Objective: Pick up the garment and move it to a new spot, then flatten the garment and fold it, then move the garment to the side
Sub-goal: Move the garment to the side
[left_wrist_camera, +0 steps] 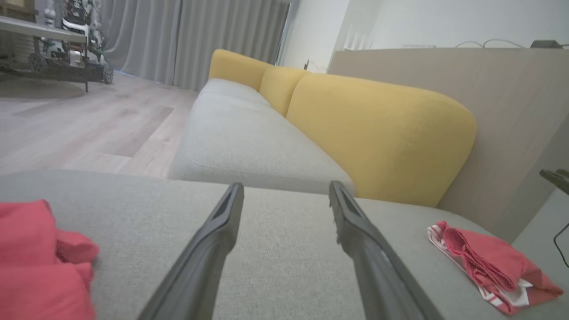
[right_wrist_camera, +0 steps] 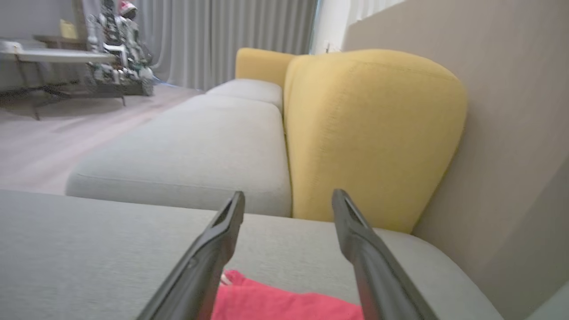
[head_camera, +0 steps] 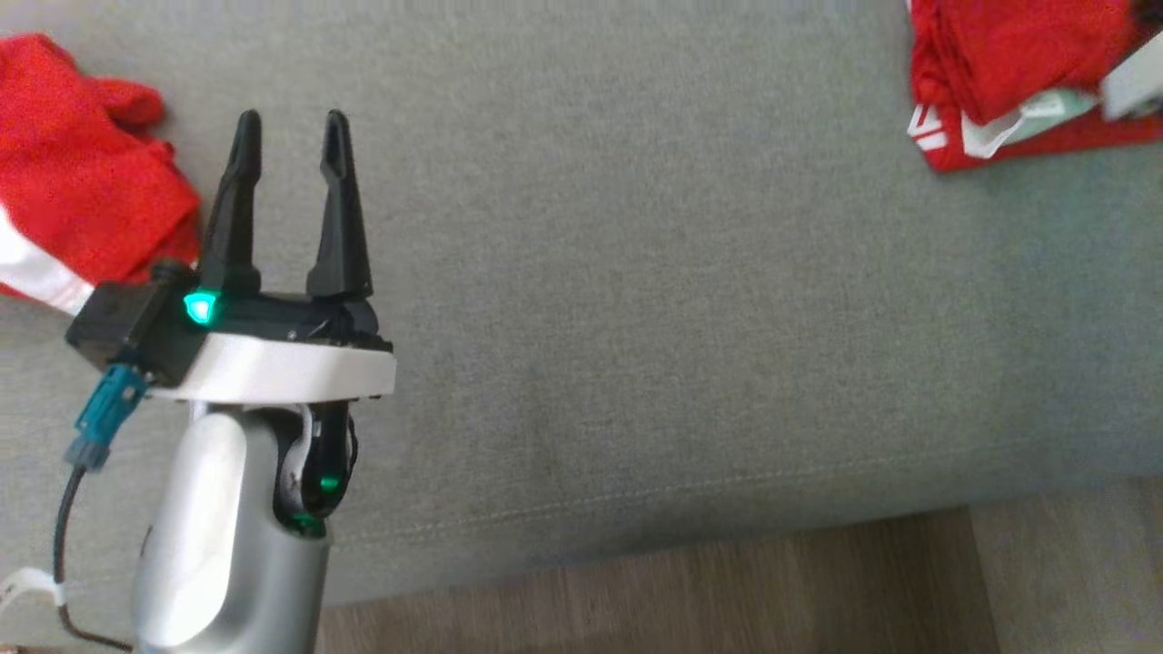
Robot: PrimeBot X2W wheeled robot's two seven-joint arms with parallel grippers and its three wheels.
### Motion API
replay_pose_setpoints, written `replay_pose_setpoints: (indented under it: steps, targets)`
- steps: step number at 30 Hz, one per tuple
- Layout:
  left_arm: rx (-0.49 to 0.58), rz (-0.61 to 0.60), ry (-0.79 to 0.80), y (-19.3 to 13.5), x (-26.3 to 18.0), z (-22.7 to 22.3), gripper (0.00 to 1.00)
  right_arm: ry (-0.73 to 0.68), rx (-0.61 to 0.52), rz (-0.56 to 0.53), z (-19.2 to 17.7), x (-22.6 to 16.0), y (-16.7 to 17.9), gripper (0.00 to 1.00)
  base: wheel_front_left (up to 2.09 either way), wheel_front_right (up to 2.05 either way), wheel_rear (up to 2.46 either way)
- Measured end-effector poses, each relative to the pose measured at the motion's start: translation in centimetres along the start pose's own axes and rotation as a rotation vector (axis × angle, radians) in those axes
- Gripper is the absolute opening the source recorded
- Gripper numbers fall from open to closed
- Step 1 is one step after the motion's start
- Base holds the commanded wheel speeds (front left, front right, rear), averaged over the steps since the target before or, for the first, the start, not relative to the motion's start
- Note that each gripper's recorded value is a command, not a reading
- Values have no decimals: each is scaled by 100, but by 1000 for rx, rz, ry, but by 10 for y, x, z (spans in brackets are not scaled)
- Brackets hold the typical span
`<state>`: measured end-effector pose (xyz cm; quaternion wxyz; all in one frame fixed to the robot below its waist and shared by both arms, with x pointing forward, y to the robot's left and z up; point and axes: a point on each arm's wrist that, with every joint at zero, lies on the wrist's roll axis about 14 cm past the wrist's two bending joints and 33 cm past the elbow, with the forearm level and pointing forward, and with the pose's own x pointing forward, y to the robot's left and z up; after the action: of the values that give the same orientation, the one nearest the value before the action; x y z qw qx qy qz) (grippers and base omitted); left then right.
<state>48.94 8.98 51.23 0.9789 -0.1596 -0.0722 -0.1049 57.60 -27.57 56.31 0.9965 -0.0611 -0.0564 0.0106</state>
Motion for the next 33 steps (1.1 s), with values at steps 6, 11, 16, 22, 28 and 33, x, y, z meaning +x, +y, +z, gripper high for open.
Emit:
replay_pose_setpoints:
  steps: [6,11,16,22,28,33]
  targets:
    - [13,34,-48,4,-17,29,100,-64,100,86,17,-25,50,100,0,0,0]
    - [39,56,-50,7,-32,37,100,-86,141,132,22,-45,76,100,0,0,0]
    - [48,84,-40,10,-52,41,100,-89,194,167,21,-75,103,100,0,0,0]
    - [58,108,-18,15,-68,38,100,-60,231,171,8,-106,120,100,0,0,0]
    - [77,110,0,15,-76,34,100,-60,204,173,7,-124,128,100,0,0,0]
    - [90,112,23,14,-84,28,100,-67,217,143,7,-134,128,100,0,0,0]
